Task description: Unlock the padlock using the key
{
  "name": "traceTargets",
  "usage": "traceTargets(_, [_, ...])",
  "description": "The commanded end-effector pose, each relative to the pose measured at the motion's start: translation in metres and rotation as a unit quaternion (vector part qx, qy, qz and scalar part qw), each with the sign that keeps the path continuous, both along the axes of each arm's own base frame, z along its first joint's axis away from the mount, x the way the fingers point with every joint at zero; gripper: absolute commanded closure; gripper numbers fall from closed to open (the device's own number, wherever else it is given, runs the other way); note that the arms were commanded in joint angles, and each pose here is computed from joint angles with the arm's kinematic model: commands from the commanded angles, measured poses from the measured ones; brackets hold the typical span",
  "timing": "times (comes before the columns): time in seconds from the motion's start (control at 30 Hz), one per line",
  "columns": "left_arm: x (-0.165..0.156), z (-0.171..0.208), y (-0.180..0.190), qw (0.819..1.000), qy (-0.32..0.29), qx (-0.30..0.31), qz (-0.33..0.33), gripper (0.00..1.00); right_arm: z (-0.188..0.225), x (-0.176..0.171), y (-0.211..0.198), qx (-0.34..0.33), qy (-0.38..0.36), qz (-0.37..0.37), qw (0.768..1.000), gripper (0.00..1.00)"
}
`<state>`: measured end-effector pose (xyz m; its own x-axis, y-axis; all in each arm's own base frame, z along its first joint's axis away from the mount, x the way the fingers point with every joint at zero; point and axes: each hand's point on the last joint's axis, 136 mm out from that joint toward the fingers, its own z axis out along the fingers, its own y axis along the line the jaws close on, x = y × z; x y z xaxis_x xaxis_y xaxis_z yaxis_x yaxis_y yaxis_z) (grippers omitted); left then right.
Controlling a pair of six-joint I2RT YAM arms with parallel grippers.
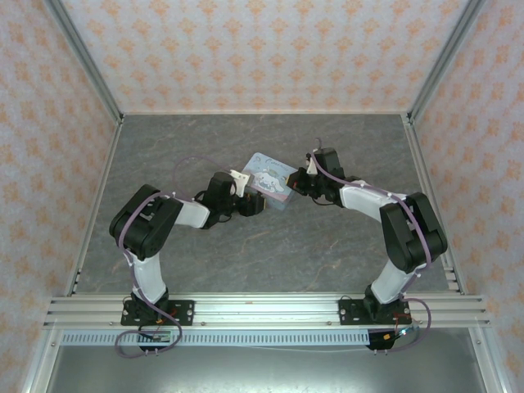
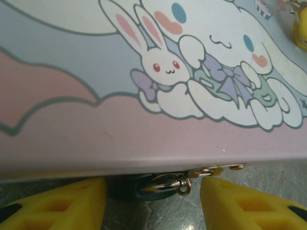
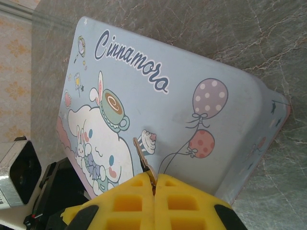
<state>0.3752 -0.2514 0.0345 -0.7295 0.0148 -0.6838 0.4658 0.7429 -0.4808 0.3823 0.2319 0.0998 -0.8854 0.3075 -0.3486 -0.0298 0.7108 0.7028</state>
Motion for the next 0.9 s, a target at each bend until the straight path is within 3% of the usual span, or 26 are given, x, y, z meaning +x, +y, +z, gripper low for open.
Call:
traceTargets(0.0, [-0.0113,-0.0200,-0.0179,0.999,0.021,0.006,-0.024,0.47,-0.0201,-0.0083,-0.0035,-0.023,0.025,0.000,0.999,1.00])
traceTargets(0.33, [-0.0160,-0.0262,-0.0211,0.999,0.018,0.032,-0.011,0.49,-0.0189,-0.0087,-0.0025,-0.020,0.023,0.001,1.000,1.00])
traceTargets(0.87, [-0.0111,-0.0228,-0.0219,0.999,0.022,0.032,0.009,0.71,-0.0117,-0.0065,-0.0004,-0.009,0.006,0.001,1.000,1.00])
